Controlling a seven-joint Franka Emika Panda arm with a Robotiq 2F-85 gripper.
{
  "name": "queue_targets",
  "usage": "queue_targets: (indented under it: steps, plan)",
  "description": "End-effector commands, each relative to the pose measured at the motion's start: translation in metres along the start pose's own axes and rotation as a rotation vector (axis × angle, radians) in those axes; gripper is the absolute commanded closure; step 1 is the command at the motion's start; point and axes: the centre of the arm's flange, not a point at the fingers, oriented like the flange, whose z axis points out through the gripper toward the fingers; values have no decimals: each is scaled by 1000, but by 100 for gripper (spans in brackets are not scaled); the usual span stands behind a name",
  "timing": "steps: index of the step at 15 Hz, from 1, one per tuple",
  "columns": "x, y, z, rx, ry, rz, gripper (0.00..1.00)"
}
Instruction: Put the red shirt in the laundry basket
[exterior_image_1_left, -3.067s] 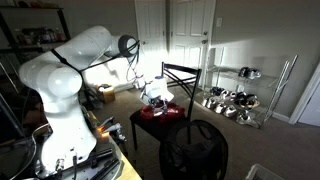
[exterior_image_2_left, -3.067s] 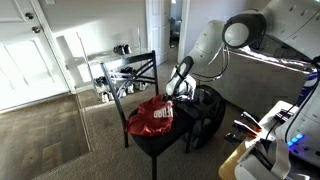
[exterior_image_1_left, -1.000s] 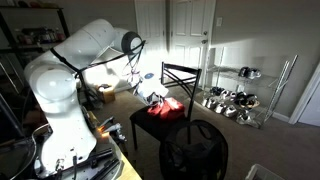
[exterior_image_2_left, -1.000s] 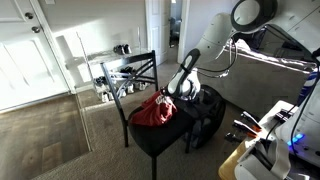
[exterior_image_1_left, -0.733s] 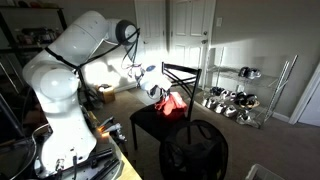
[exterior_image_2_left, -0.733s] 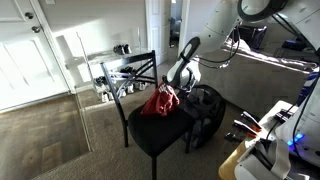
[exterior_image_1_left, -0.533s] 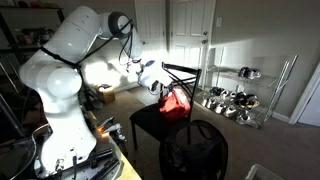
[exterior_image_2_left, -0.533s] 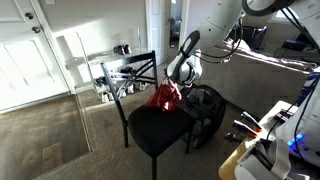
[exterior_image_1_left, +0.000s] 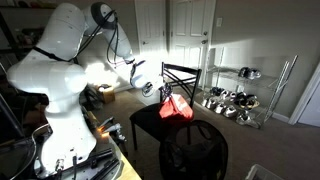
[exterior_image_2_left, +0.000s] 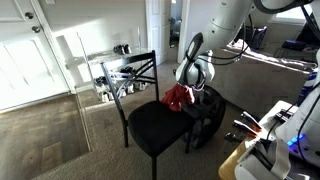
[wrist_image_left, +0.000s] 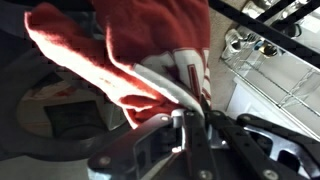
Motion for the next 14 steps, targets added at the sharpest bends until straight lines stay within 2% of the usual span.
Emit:
queue_targets:
  steps: [1, 4, 8, 11, 14]
  plan:
    - [31, 75, -27, -9, 6, 146, 99]
    - [41, 76, -36, 75, -44, 209, 99]
    - [59, 37, -65, 163, -62, 287, 99]
    - [84, 22, -78, 153, -24, 352, 99]
    - [108, 35, -77, 128, -3, 400, 99]
